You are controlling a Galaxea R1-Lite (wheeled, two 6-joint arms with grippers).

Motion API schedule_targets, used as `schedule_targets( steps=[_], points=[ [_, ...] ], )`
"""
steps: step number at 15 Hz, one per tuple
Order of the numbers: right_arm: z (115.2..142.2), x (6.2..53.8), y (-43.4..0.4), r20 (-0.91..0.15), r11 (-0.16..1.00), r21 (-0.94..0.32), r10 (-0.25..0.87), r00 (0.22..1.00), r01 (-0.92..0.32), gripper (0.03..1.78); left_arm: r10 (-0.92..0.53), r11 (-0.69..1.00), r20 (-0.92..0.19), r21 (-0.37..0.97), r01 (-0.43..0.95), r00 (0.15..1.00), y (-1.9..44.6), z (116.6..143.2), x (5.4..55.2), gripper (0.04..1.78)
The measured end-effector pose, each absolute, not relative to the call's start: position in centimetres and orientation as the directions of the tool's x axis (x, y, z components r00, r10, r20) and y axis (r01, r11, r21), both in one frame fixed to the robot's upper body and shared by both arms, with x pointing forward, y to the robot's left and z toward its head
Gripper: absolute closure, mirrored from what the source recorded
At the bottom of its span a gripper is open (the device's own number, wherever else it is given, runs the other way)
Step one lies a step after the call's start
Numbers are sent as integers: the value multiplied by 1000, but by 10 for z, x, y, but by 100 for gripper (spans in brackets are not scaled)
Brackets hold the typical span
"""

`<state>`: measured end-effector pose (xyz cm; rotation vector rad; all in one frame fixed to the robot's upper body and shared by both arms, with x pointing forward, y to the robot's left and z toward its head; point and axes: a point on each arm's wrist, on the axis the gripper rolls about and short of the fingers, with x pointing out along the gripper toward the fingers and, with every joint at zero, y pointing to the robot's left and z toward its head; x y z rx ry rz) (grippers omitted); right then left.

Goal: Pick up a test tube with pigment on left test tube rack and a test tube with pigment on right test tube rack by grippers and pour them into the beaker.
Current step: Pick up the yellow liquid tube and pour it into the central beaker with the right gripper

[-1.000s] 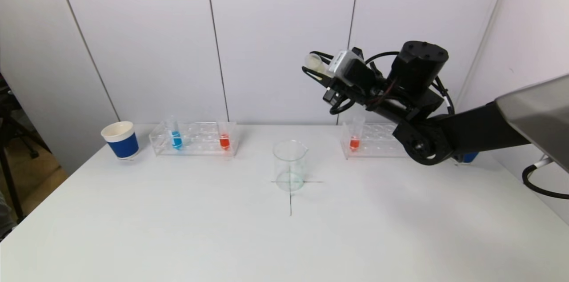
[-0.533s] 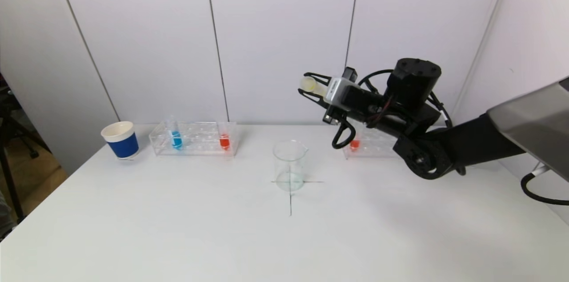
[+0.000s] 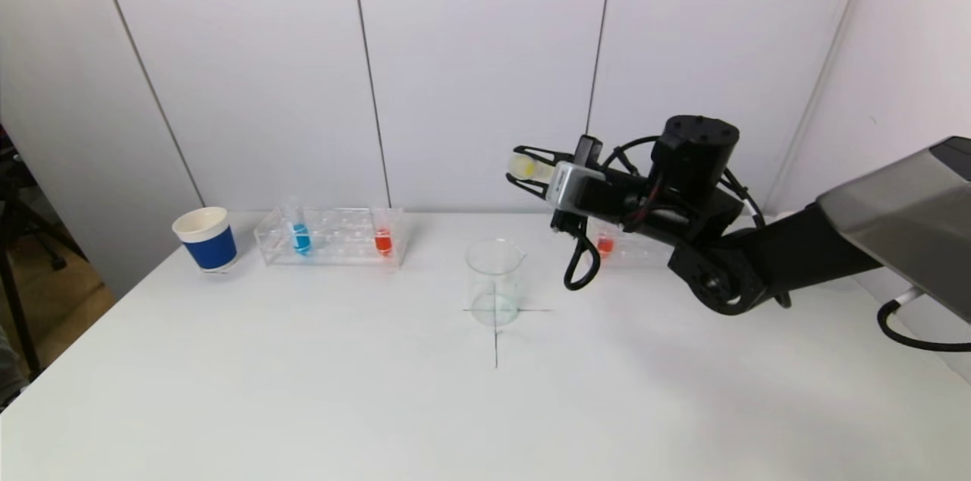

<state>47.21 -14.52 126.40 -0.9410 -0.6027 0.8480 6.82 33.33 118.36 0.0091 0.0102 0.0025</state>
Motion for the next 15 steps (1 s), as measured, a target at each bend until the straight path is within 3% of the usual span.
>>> schedule_targets(
  steps=[15],
  points=[
    [1237,465,-148,-3,202,-916,860,510,-346,133,3,1000,-9,9,-2,1000,333,1184,68,6]
  ],
)
